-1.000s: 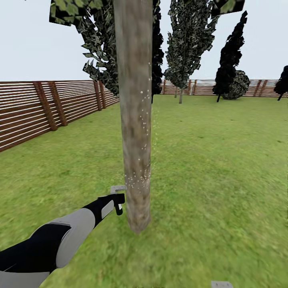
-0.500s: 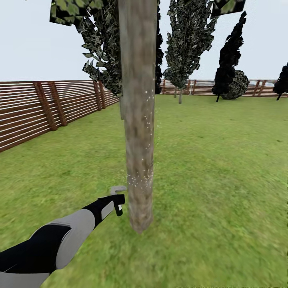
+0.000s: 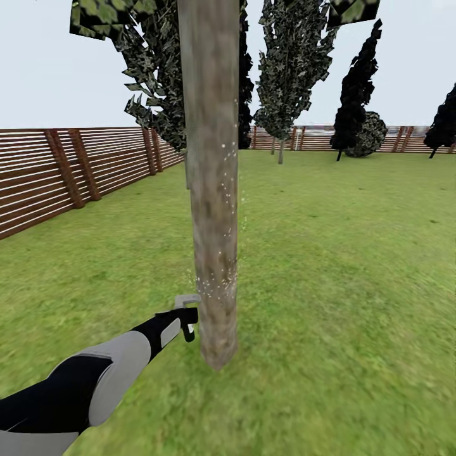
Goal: In the garden, pick up the pesticide atomizer on the floor and spray pesticide onto both trees until each tree trunk is fully covered.
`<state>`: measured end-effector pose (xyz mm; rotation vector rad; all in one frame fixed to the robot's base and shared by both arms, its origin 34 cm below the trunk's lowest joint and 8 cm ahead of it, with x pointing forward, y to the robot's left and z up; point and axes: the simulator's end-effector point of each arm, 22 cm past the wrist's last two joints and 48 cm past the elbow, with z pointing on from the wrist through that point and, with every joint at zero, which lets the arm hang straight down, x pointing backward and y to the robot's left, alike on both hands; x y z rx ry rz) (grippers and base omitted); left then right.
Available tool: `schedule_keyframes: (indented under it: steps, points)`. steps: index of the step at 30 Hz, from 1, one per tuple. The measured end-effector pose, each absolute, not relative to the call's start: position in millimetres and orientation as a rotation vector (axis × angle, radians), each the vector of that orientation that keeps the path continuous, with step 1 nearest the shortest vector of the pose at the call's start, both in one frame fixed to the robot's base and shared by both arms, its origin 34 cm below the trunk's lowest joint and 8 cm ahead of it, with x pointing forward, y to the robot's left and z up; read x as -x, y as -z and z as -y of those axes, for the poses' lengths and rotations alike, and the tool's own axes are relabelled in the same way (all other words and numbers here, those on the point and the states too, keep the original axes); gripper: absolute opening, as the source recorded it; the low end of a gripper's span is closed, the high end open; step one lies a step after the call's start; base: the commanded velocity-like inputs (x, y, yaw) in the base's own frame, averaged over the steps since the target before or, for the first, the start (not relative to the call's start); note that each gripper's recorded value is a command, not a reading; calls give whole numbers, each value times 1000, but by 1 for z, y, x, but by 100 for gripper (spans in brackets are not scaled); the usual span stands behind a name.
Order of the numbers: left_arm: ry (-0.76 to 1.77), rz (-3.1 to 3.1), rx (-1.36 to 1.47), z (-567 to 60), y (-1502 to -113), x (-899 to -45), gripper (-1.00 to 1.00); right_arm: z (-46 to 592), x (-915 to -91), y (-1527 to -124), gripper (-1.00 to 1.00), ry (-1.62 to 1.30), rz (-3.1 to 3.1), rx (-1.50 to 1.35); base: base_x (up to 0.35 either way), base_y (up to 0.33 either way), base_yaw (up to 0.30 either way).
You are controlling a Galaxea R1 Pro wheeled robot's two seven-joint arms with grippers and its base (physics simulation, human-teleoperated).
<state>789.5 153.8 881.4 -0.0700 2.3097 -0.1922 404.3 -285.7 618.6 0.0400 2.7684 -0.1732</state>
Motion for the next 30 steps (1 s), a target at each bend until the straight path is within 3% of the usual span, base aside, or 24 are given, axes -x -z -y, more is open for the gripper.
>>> schedule_keyframes:
  steps: [9,20,25,30]
  points:
    - [286,-2333,2,-131,-946,-818,-100,289,-404,-619,100,182,-2768,-39,0,0,0]
    - [313,-2294,-42,-117,-992,-832,-100,288,-407,-620,100,179,-2762,-38,-140,0,0]
    - [351,-2320,-107,-105,-1061,-828,-100,257,-499,-658,100,73,-2556,-37,-2,0,0]
    - [360,-2280,-137,-104,-1109,-825,-100,254,-507,-662,100,67,-2538,-38,-58,0,0]
